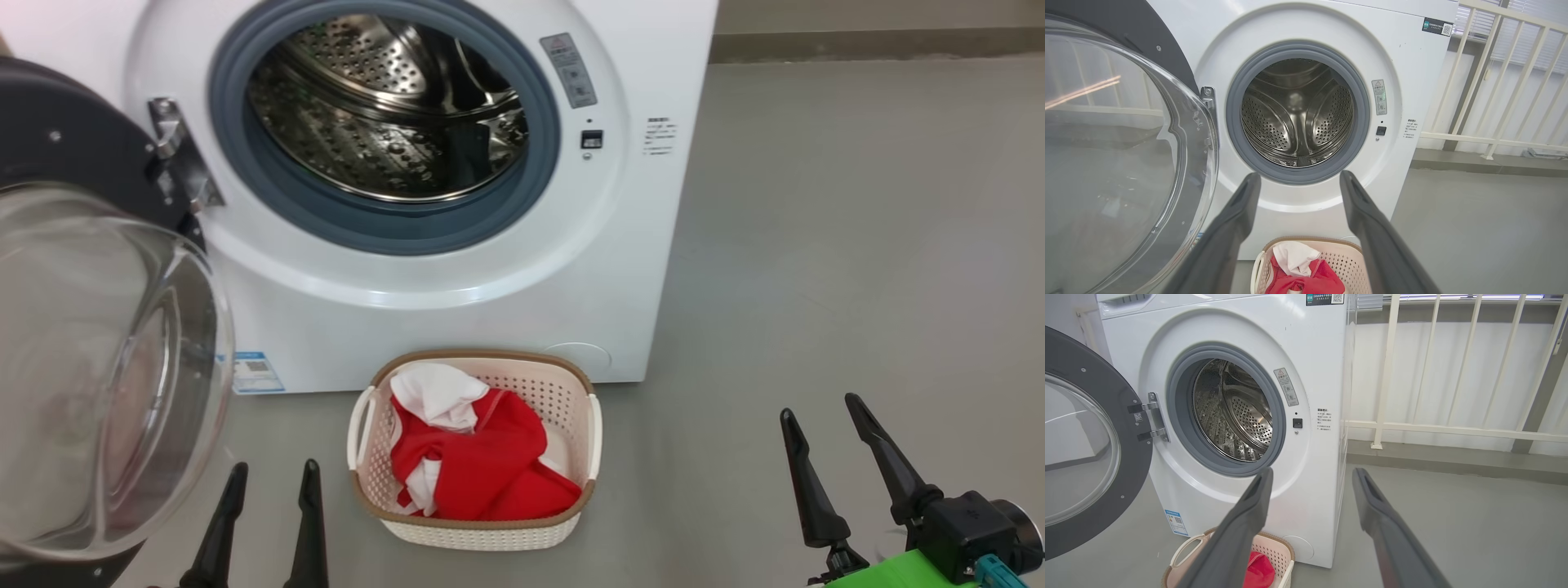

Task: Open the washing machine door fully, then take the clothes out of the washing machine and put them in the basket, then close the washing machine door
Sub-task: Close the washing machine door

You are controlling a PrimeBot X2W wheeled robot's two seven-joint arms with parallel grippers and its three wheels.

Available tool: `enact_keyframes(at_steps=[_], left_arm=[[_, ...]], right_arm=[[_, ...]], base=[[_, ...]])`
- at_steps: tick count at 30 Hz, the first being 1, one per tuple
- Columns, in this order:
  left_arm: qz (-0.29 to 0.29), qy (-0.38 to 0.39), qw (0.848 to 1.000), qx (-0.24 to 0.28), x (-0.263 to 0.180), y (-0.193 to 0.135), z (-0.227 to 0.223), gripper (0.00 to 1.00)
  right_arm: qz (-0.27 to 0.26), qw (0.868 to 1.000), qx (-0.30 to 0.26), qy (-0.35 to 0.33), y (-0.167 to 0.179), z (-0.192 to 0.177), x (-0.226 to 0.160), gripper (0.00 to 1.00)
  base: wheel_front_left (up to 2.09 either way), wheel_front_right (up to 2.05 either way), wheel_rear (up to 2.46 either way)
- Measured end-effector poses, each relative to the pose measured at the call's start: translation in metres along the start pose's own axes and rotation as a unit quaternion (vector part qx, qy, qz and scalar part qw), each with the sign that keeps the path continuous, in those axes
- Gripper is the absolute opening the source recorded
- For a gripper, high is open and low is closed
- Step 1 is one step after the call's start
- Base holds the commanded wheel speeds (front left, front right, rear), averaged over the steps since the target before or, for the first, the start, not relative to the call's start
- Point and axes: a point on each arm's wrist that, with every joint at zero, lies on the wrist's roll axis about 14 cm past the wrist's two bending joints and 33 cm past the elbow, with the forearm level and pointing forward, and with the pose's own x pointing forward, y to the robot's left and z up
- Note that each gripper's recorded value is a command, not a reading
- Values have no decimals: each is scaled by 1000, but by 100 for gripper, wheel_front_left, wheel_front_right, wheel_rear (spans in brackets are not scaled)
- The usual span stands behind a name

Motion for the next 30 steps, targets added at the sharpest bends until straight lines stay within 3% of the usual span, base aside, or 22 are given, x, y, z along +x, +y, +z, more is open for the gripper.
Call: enact_keyframes(at_steps=[30], left_arm=[[153,-45,986,40,-65,80,38,100]], right_arm=[[156,987,22,16,101,-15,38,100]], base=[[0,0,0]])
